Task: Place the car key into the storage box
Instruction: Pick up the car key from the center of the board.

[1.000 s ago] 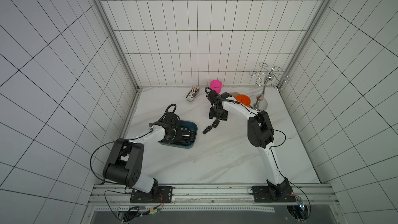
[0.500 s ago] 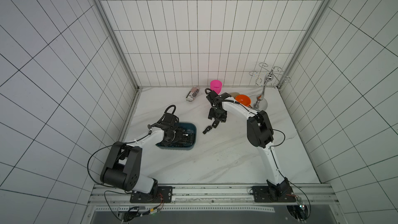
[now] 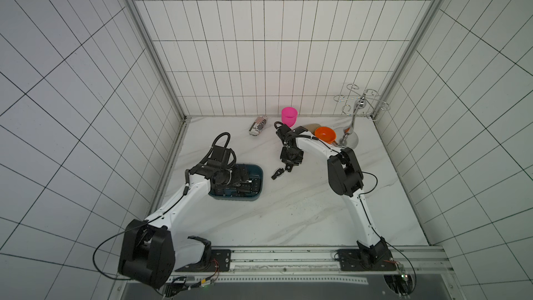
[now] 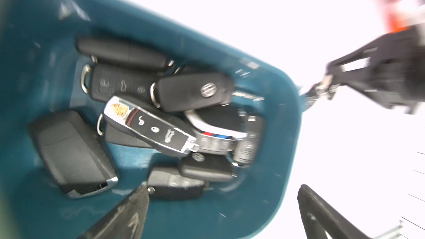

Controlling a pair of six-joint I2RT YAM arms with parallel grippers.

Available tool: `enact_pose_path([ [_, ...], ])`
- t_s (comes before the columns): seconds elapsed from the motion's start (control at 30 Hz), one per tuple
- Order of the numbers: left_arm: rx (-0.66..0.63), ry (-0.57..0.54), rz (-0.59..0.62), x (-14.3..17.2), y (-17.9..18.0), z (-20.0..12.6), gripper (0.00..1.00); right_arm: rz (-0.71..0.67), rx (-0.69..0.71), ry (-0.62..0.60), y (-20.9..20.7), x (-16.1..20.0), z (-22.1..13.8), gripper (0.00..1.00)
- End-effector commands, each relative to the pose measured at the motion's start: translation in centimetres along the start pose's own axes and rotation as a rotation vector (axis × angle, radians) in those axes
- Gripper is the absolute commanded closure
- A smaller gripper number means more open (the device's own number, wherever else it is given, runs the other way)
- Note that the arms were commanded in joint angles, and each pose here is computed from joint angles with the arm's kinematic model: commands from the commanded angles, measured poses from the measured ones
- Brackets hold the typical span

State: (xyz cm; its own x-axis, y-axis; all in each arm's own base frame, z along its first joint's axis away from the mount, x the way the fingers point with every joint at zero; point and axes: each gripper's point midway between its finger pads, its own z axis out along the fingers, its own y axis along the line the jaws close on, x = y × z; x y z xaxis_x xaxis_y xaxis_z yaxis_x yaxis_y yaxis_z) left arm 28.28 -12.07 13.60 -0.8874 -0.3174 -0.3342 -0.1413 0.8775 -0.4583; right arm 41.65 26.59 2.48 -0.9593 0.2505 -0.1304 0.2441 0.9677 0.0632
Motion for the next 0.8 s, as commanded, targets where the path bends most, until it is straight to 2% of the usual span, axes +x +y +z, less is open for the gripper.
enact_pose_path([
  [0.0, 0.095, -0.119, 0.073, -1.2, -2.4, -4.4, 0.02, 0.025, 0.010, 0.021, -0.6, 0.3, 1.0, 0.70],
  [0.07, 0.166, -0.216, 0.128, -1.6, -3.5, -6.2, 0.02, 0.023, 0.007, 0.024, -0.7, 0.5, 0.9, 0.85],
  [0.1, 0.217, -0.260, 0.145, -1.6, -4.0, -6.7, 0.01, 0.022, 0.000, 0.023, -0.7, 0.5, 0.8, 0.87],
  [0.17, 0.302, -0.282, 0.151, -0.9, -4.7, -6.7, 0.03, 0.018, -0.010, 0.025, -0.7, 0.7, 0.4, 0.93],
  [0.3, 0.453, -0.184, 0.162, 1.8, -6.5, -4.3, 0.01, 0.002, -0.037, 0.024, -0.9, 1.2, -1.3, 0.94],
  [0.4, 0.474, -0.123, 0.233, 3.8, -7.5, -2.8, 0.02, -0.016, -0.083, 0.029, -1.0, 2.1, -3.4, 0.95],
  [0.53, 0.524, -0.100, 0.342, 5.6, -9.8, -2.0, 0.04, -0.067, -0.123, 0.012, -1.4, 3.9, -6.5, 0.95],
  [0.77, 0.584, -0.036, 0.402, 7.5, -12.3, -0.1, 0.06, -0.141, -0.208, -0.021, -2.0, 8.9, -11.0, 0.94],
])
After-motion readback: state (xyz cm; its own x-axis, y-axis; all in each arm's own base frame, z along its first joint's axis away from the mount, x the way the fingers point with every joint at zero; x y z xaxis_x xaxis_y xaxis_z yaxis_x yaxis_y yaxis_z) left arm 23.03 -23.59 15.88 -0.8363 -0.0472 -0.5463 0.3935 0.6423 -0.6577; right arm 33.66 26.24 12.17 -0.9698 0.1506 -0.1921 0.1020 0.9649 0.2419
